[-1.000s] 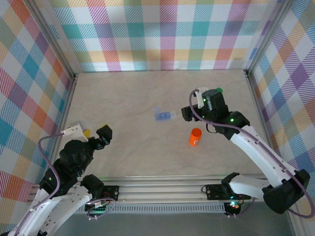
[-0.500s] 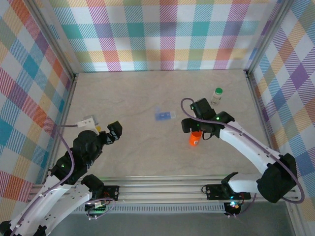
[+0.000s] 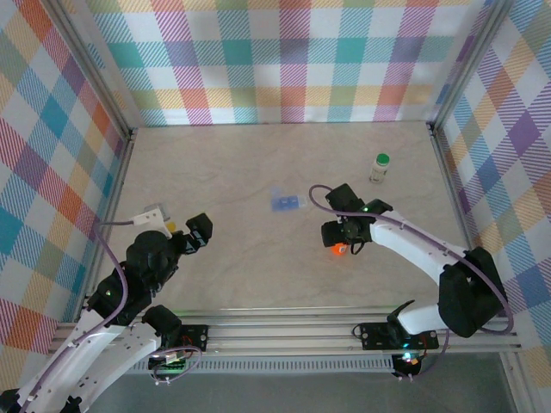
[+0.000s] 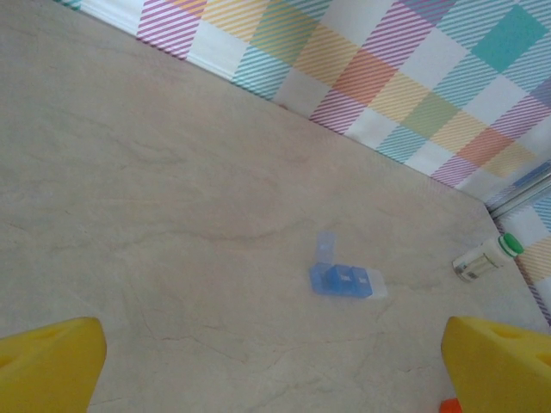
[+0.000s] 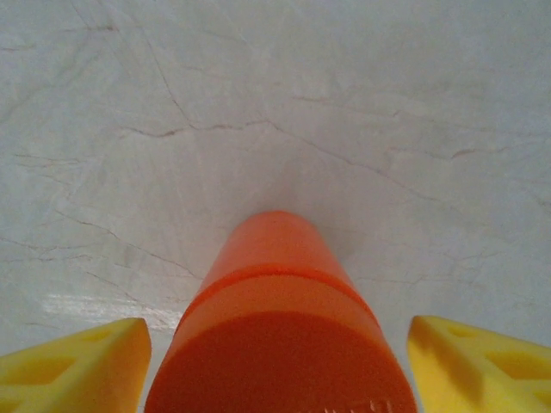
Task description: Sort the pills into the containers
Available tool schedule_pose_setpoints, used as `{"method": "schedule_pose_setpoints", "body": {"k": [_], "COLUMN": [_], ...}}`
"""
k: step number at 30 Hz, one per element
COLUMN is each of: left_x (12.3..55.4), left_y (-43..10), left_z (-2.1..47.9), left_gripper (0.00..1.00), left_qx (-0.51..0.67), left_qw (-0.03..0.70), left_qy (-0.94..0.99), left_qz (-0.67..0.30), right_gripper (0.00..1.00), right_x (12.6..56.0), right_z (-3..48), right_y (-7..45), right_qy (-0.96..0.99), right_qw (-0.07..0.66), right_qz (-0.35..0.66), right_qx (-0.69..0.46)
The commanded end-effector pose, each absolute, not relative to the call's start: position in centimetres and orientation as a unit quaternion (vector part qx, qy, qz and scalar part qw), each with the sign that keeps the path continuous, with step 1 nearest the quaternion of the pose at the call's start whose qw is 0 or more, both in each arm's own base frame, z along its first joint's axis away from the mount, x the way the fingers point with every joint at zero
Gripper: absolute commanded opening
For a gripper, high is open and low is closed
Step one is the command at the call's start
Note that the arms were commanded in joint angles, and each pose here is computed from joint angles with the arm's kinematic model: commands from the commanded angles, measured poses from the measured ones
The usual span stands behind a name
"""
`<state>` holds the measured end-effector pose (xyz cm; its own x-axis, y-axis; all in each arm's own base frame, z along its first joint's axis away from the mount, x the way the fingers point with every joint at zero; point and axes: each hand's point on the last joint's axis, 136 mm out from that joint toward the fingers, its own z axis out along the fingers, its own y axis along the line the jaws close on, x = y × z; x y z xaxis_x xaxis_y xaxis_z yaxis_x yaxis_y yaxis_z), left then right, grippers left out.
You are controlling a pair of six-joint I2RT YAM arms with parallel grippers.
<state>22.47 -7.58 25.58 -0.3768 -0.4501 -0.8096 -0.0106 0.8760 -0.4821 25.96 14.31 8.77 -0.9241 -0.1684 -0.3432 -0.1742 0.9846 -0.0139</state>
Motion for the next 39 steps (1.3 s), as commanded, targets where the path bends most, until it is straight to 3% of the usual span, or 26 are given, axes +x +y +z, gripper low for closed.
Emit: {"method": "schedule_pose_setpoints", "body": {"k": [1,3,8,17,22,27,32,39], "left_x": [22.4,22.4,22.7,25.7,28.7,31.0,31.7,30.9], "left_y": [-7.3,-7.0,-6.6,-7.1,-11.5,-17.5,-20.8,-26.1], "left_z": [25.2,24.8,24.7,28.0,30.1,29.2,28.0,26.0], "left_gripper": [1.0,1.0,1.0,1.0,1.0,1.0,1.0,0.99], "left_qx": [-0.154,-0.158,-0.17,-0.179,-0.043,0.113,0.235,0.395], "left_qw": [0.541,0.541,0.549,0.61,0.62,0.621,0.659,0.643], "left_qy": [0.801,0.801,0.796,0.751,0.767,0.744,0.683,0.608], "left_qz": [-0.206,-0.2,-0.191,-0.181,-0.157,-0.219,-0.211,-0.247], "right_gripper": [0.63,0.53,0.41,0.4,0.41,0.41,0.41,0.42], "right_x": [25.5,25.7,26.5,29.9,31.7,32.6,33.5,33.2], "right_z": [8.2,8.6,10.3,19.1,23.0,24.9,25.1,25.7], "right_y": [15.0,15.2,16.1,19.6,23.0,25.7,26.9,27.2], "right_qy": [0.983,0.981,0.976,0.937,0.913,0.895,0.895,0.897], "right_qw": [0.163,0.169,0.185,0.272,0.29,0.285,0.277,0.258], "right_qz": [0.023,0.027,0.043,0.09,0.133,0.172,0.186,0.193], "right_qx": [-0.086,-0.086,-0.11,-0.199,-0.254,-0.296,-0.297,-0.302]}}
